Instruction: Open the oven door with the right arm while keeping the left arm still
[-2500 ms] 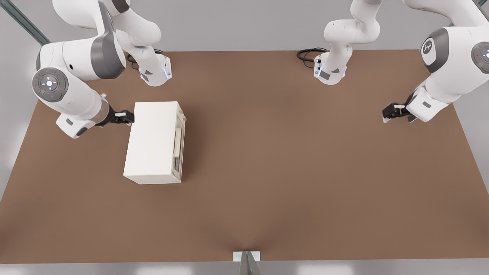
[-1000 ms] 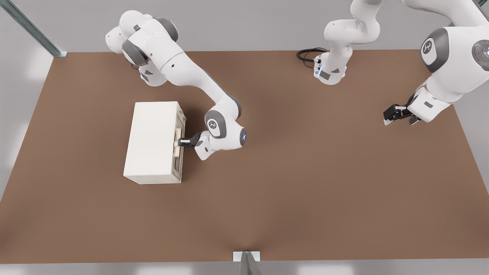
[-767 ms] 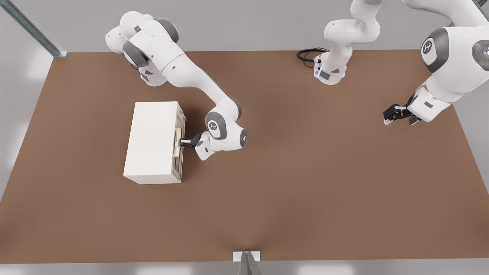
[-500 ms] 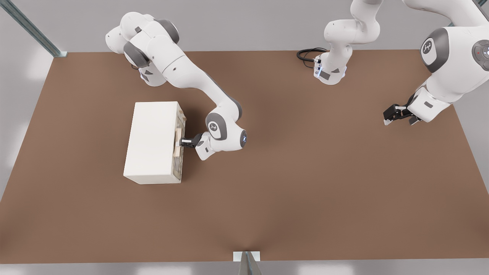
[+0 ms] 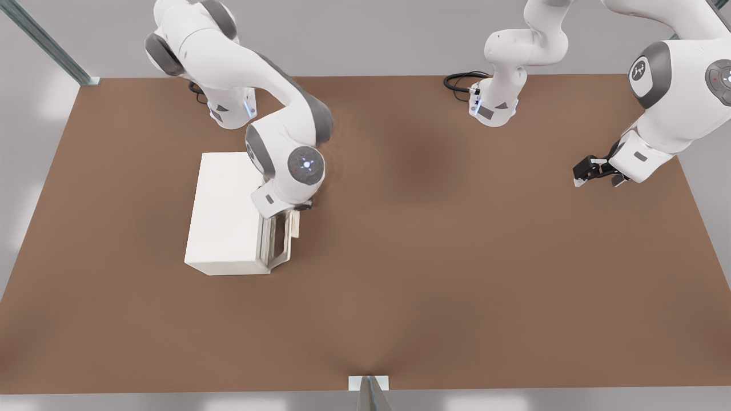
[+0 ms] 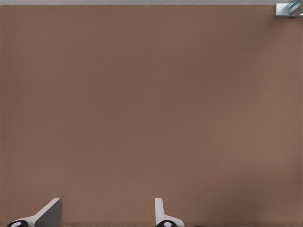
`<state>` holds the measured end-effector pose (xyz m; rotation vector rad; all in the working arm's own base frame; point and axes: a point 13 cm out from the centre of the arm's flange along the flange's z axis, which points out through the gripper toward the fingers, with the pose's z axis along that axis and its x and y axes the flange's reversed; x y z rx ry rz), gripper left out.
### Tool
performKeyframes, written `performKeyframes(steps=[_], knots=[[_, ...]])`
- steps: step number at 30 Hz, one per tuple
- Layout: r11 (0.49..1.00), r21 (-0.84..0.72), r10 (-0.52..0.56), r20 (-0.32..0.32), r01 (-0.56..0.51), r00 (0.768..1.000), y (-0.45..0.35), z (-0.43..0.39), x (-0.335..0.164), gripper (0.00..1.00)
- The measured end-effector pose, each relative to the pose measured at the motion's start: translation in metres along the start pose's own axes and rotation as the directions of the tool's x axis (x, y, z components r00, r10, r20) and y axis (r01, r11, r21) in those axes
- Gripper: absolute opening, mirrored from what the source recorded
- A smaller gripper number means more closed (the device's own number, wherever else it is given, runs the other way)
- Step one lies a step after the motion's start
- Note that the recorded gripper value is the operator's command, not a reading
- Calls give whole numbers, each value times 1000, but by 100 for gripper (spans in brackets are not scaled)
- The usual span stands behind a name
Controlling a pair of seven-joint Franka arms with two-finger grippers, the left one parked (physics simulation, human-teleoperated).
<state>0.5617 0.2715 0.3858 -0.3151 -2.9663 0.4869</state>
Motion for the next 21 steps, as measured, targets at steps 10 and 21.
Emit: performKeyframes(steps=[10, 21], knots=[[950, -310, 12, -76, -35, 997, -178, -51, -48, 100], [920, -340, -207, 2, 196, 978, -171, -53, -49, 100]])
